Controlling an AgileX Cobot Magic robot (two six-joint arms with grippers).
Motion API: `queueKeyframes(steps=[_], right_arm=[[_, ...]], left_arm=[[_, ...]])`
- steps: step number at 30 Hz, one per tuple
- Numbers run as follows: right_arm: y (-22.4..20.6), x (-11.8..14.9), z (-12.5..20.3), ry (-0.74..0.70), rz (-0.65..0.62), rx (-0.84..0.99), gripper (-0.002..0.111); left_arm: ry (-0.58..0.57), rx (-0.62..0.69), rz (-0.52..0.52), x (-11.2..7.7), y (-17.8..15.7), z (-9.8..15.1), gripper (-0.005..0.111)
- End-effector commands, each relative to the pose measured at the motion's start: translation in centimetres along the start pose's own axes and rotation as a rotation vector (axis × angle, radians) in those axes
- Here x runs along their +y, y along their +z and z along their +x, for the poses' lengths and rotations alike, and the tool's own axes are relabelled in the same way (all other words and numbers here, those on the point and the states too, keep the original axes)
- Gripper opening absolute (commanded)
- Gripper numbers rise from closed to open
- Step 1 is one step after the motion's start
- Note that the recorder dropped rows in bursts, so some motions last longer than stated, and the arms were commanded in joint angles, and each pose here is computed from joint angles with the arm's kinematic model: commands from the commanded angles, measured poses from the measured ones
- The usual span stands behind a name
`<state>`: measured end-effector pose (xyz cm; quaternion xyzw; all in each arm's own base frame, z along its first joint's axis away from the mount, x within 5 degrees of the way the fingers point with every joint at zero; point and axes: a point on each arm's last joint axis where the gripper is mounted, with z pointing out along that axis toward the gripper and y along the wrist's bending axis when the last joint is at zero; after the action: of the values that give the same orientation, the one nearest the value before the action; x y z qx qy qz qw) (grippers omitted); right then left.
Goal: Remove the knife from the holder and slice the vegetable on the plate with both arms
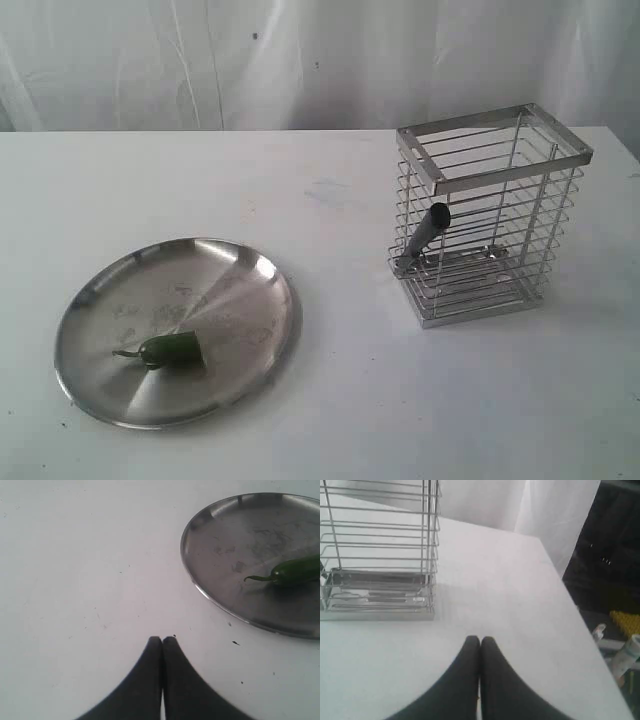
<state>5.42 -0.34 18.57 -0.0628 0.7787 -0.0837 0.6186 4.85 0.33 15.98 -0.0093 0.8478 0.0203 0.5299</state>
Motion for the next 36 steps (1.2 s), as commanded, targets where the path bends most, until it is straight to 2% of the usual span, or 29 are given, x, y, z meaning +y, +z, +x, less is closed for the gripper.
queueKeyframes(steps=[1, 4, 8, 10, 13, 15, 17, 18, 21, 23, 25, 28, 30, 31, 33, 34, 36], right_arm=[[-0.3, -0.2, -2.1, 0.353, -0.018, -0.239, 0.0], [-0.8, -1.0, -3.5, 0.635, -0.016, -0.427, 0.0], [-1.8, -2.3, -4.9, 0.845, 0.001, -0.669, 0.0], [-2.6, -2.9, -5.6, 0.987, -0.032, -0.813, 0.0], [-4.5, -4.0, -7.3, 1.101, -0.085, -1.068, 0.0], [-5.9, -4.8, -9.6, 1.105, -0.104, -1.194, 0.0], [-7.0, -5.2, -13.5, 1.017, -0.138, -1.261, 0.0], [-7.4, -5.1, -15.2, 0.945, -0.159, -1.272, 0.0], [-7.6, -4.1, -21.3, 0.576, -0.231, -1.278, 0.0], [-5.7, -2.8, -23.7, 0.279, -0.259, -1.169, 0.0], [-2.4, -1.6, -24.1, 0.035, -0.271, -0.965, 0.0], [3.6, -1.5, -21.1, -0.138, -0.2, -0.507, 0.0], [6.2, -2.8, -18.4, -0.152, -0.047, -0.249, 0.0], [7.4, -4.0, -16.6, -0.128, 0.087, -0.094, 0.0], [8.5, -5.5, -14.4, -0.087, 0.261, 0.102, 0.0], [8.6, -6.6, -13.1, -0.05, 0.387, 0.227, 0.0], [8.2, -7.4, -11.6, 0.052, 0.517, 0.402, 0.0]], left_arm=[[-0.008, 0.005, 0.004, 0.0, 0.0, 0.2, 0.0], [-0.008, 0.005, 0.004, 0.0, 0.0, 0.2, 0.0], [-0.008, 0.005, 0.004, 0.0, 0.0, 0.2, 0.0], [-0.008, 0.005, 0.004, 0.0, 0.0, 0.2, 0.0], [-0.008, 0.005, 0.004, 0.0, 0.0, 0.2, 0.0], [-0.008, 0.005, 0.004, 0.0, 0.0, 0.2, 0.0], [-0.008, 0.005, 0.004, 0.0, 0.0, 0.2, 0.0], [-0.008, 0.005, 0.004, 0.0, 0.0, 0.2, 0.0], [-0.008, 0.005, 0.004, 0.0, 0.0, 0.2, 0.0], [-0.008, 0.005, 0.004, 0.0, 0.0, 0.2, 0.0], [-0.008, 0.005, 0.004, 0.0, 0.0, 0.2, 0.0], [-0.008, 0.005, 0.004, 0.0, 0.0, 0.2, 0.0], [-0.008, 0.005, 0.004, 0.0, 0.0, 0.2, 0.0], [-0.008, 0.005, 0.004, 0.0, 0.0, 0.2, 0.0], [-0.008, 0.005, 0.004, 0.0, 0.0, 0.2, 0.0], [-0.008, 0.005, 0.004, 0.0, 0.0, 0.2, 0.0], [-0.008, 0.005, 0.004, 0.0, 0.0, 0.2, 0.0]])
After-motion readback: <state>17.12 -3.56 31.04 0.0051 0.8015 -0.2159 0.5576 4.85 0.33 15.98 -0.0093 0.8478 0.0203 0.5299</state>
